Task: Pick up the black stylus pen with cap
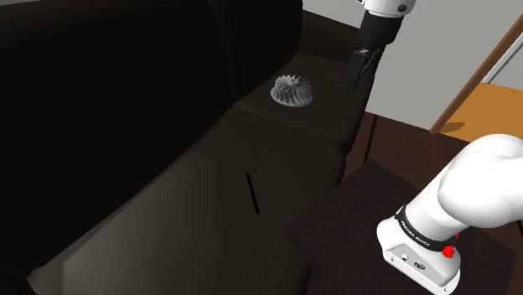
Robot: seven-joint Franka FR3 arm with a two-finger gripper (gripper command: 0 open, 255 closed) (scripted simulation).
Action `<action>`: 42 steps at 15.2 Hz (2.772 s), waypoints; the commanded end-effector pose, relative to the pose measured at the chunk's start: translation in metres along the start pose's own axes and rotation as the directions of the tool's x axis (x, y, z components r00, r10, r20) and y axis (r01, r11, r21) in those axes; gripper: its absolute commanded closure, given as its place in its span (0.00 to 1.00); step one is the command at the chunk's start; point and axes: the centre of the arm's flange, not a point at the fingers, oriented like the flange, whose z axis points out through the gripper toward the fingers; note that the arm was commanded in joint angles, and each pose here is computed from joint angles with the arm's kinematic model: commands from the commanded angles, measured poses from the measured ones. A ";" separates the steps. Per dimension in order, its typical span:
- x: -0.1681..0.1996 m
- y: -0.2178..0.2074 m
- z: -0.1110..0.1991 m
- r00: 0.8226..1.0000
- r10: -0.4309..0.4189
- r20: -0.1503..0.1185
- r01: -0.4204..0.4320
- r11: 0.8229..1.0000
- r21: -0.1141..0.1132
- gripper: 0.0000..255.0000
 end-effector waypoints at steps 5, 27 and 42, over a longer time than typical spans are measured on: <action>0.022 -0.028 0.041 0.997 0.067 0.026 -0.067 0.998 0.001 0.00; 0.153 -0.154 0.276 0.892 0.420 0.168 -0.422 0.906 -0.025 0.00; 0.216 -0.198 0.413 0.793 0.565 0.227 -0.569 0.820 -0.054 0.00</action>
